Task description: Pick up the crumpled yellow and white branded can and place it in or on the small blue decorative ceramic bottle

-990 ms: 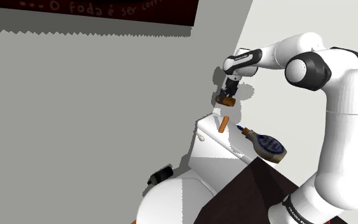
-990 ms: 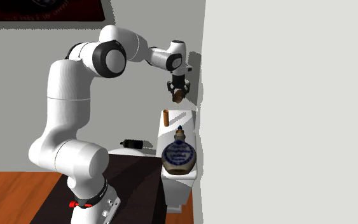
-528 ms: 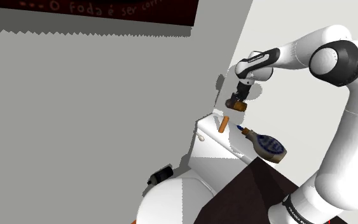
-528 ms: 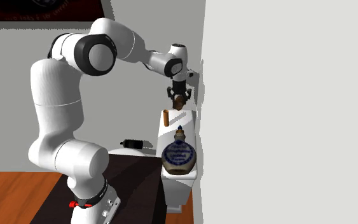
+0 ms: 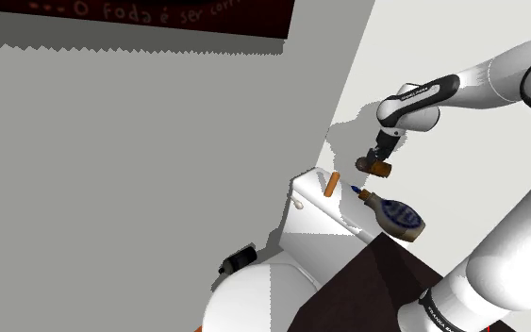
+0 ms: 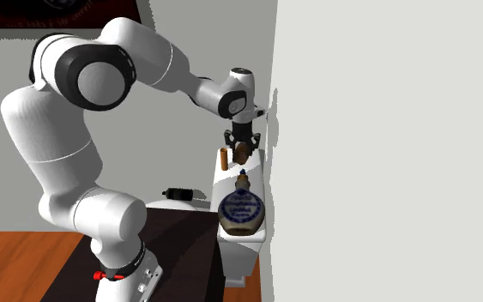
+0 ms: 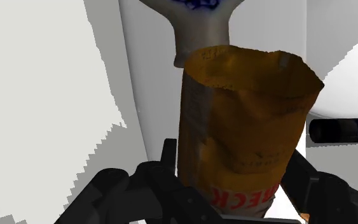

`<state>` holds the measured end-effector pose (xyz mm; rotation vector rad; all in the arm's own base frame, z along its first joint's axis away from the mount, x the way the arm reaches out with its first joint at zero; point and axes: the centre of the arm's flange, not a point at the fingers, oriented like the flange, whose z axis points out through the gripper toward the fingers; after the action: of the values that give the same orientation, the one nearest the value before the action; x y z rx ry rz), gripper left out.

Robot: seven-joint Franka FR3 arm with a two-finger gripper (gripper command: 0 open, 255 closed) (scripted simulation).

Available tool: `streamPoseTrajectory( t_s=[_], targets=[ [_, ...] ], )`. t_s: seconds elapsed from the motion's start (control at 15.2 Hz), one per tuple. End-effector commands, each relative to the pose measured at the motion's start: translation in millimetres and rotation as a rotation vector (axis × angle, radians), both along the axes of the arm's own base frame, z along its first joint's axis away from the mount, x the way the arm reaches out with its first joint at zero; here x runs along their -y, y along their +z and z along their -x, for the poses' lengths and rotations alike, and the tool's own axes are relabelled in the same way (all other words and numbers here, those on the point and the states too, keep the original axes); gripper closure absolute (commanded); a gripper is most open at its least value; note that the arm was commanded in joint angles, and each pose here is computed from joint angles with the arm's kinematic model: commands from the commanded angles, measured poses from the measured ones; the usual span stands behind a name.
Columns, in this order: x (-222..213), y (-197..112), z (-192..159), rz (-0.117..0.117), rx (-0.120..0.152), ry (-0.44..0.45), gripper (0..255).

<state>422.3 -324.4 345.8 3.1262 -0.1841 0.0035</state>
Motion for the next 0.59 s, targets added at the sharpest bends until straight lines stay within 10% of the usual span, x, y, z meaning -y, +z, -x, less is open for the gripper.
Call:
streamPoseTrajectory(
  t_s=[0.0, 0.53],
  targets=[
    [-2, -1, 25, 0.0, 0.001, 0.001, 255],
    [7, 1, 131, 0.0, 0.001, 0.001, 255]
  ],
)
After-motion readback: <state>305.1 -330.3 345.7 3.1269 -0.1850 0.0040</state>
